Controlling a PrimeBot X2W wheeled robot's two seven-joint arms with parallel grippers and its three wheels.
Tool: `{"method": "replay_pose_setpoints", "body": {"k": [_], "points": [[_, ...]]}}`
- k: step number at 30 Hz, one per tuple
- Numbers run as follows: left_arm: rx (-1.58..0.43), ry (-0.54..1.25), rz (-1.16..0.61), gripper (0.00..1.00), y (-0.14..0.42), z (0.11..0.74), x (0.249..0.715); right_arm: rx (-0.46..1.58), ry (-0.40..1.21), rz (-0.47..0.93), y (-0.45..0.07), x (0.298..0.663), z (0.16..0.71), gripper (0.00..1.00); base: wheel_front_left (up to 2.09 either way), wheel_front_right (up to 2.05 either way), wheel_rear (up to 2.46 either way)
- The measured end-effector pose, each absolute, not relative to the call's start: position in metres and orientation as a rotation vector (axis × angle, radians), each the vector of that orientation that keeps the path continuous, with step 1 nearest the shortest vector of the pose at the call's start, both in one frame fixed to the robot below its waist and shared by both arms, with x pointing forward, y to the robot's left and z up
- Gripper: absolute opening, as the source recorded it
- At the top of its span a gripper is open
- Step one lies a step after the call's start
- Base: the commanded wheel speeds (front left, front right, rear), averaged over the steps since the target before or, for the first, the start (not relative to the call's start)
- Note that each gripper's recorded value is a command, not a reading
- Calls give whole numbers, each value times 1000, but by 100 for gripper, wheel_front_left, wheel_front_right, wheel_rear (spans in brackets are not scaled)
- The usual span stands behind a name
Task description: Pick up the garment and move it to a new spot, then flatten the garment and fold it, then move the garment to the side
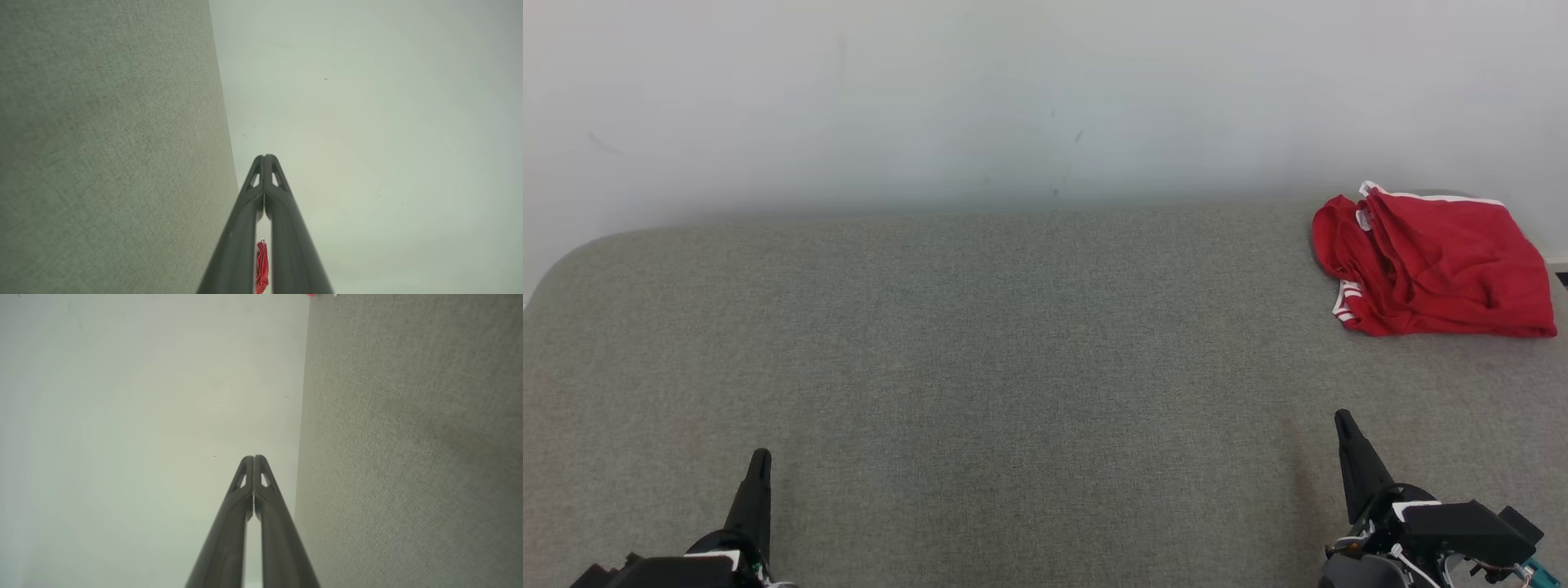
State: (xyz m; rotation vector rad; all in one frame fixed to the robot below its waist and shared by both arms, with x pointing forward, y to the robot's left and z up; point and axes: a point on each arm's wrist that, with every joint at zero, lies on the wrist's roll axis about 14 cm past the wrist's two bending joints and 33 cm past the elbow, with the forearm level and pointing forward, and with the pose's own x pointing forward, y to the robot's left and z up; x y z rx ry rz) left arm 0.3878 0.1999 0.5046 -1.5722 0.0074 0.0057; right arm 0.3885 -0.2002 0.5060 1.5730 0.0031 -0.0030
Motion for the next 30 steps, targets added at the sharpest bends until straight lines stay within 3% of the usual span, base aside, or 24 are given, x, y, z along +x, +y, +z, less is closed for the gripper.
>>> {"method": "replay_pose_setpoints", "body": {"k": [30], "points": [[-1572, 8, 5, 0, 200, 505, 388, 1573, 3, -3, -200, 389, 506, 0, 0, 0, 0]]}}
